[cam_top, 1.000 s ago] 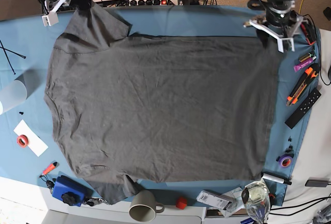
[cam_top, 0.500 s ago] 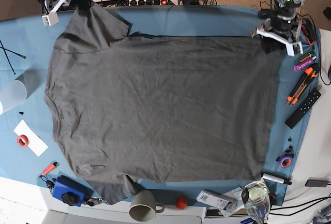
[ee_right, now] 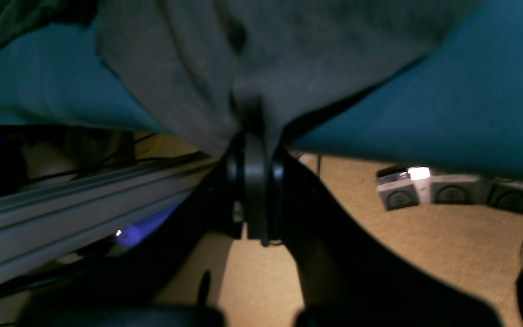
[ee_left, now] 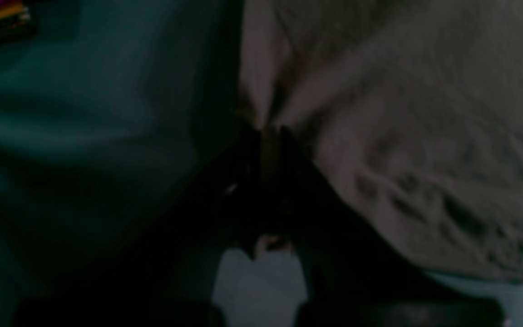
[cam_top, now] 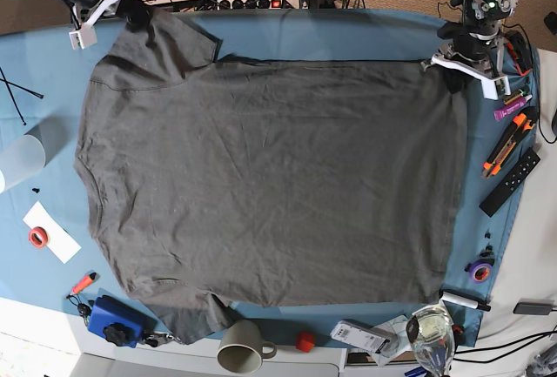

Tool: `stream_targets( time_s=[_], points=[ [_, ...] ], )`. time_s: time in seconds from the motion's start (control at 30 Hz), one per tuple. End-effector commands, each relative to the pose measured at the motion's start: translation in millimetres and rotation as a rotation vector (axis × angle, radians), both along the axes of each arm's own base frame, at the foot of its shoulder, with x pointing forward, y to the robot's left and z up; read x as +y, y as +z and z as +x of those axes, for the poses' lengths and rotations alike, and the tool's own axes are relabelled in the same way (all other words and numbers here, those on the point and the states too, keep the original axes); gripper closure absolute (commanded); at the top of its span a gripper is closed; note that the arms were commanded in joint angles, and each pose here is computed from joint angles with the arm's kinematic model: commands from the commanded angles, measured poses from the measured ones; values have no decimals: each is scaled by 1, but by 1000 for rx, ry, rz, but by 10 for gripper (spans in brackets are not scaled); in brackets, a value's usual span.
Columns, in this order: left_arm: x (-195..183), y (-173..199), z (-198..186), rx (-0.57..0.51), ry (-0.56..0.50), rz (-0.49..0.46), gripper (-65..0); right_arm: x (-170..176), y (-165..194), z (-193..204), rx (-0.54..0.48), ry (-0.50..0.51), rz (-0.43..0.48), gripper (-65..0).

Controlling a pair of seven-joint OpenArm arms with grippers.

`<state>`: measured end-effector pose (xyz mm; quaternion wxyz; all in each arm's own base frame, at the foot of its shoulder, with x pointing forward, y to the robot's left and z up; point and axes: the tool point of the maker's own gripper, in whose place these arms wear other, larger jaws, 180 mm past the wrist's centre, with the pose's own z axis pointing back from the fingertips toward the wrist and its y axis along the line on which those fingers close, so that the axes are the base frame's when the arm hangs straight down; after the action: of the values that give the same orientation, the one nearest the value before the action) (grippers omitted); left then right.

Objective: Fold the T-shirt properly
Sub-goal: 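Grasp the shoulder corners of the grey shirt with both grippers, then lift the shoulders and fold them over toward the hem with both grippers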

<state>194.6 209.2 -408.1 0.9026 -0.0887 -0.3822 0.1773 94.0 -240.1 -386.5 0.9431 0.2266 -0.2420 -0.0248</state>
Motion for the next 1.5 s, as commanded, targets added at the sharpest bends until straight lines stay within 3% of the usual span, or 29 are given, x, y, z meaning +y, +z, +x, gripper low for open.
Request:
stream_targets(
  time_s=[0.0, 0.2, 0.47, 0.67, 0.97, 1.2, 1.47],
  points=[
    [-11, -16, -20, 112, -43, -27, 0, -3, 13, 11, -61, 5, -15, 0],
    [-15, -4, -20, 104, -69, -17, 0, -5, 33, 24, -128, 45, -102, 0],
    [-13, 13, -45, 111, -84, 25, 0, -43, 57, 10, -149, -71, -173, 0],
    [25, 20, -65, 158, -51, 110, 0, -47, 60, -17, -75, -84, -143, 0],
    [38, 28, -76, 180, -41, 33, 0, -38, 61, -42, -12, -74, -82, 0],
    [33, 36, -70, 131, -23, -30, 0, -39, 67, -17, -96, -85, -81, 0],
    [36, 47, -64, 101, -37, 24, 0, -40, 74, 8, -177, -89, -81, 0]
  ],
)
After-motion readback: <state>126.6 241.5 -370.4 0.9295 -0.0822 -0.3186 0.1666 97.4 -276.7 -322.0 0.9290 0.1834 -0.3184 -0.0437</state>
